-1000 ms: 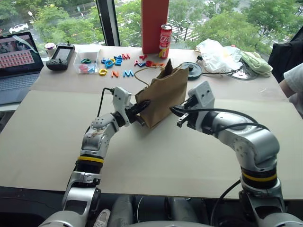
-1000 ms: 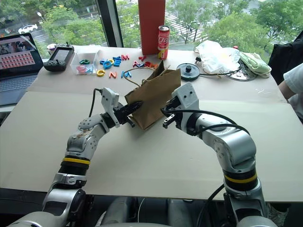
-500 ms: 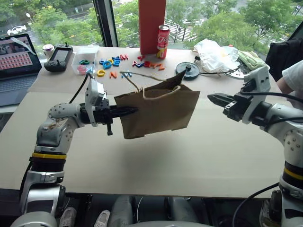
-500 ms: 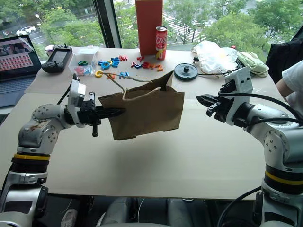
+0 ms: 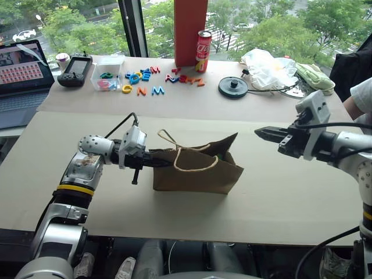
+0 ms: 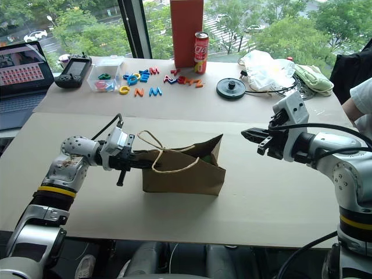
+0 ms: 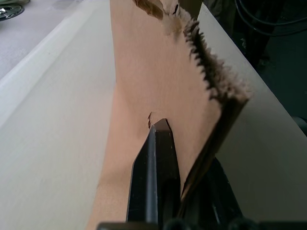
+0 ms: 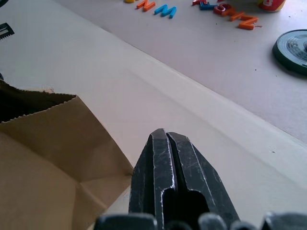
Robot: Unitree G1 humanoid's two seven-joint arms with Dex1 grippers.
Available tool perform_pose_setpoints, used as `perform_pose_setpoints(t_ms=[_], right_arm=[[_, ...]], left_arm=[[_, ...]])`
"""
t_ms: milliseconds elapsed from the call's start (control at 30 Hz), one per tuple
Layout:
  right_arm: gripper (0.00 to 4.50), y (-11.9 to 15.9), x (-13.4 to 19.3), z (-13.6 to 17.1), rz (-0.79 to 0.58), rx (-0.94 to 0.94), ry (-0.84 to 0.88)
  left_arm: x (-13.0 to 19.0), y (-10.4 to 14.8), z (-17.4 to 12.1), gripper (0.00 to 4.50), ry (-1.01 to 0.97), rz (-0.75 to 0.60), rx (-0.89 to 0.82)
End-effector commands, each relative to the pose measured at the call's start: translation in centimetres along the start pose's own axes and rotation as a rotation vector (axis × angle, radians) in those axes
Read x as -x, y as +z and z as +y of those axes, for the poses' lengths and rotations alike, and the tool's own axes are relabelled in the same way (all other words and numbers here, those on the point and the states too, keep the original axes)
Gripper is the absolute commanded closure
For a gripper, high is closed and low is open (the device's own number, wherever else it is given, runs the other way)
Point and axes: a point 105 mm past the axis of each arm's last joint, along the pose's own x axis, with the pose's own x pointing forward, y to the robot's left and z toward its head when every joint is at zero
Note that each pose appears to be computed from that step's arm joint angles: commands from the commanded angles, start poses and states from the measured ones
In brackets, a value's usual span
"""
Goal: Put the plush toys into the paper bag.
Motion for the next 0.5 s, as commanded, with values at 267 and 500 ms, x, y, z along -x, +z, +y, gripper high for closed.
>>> perform_pose_setpoints(t_ms=[267,500], right_arm=[[4.5,-1.0,0.8,0.3,0.095,0.08,0.04],[4.5,-1.5,1.1,0.5,0.154,0.115,0.051]], left_arm=[[1.3,0.1,0.6,2.12,0.042,0.06,0.033],[4.1,3.1,-0.3,1.14,0.077,0.071,0.07]])
